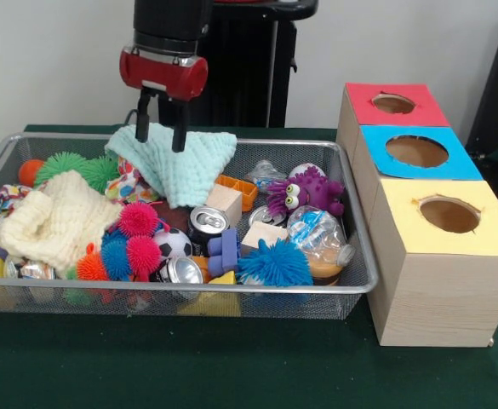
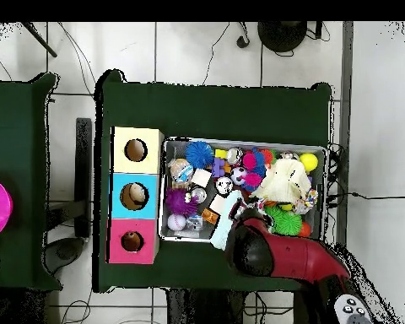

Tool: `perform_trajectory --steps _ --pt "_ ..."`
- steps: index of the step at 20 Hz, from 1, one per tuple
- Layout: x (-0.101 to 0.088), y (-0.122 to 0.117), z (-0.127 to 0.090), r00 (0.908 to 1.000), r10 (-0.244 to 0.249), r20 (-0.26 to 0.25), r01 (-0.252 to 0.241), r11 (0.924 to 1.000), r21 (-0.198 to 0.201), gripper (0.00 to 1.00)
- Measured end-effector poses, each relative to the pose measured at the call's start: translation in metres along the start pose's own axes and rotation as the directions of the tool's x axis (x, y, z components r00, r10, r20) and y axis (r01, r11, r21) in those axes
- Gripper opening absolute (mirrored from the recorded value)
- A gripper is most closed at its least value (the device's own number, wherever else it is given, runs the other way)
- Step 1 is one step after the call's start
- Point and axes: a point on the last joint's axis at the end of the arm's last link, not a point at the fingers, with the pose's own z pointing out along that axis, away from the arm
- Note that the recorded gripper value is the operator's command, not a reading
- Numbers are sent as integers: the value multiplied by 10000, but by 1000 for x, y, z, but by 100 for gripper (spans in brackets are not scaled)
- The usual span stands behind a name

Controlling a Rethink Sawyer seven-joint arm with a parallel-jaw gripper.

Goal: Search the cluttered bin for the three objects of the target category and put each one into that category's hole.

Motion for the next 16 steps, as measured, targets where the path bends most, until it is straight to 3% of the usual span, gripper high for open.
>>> perform_trajectory --steps 4,8,16 --pt "-7 0 17 9992 -382 95 382 9993 8 100" --pt "-3 -1 38 9971 -761 -51 761 9971 12 100" --pt "27 7 74 9850 -1669 -430 1666 9860 -121 100"
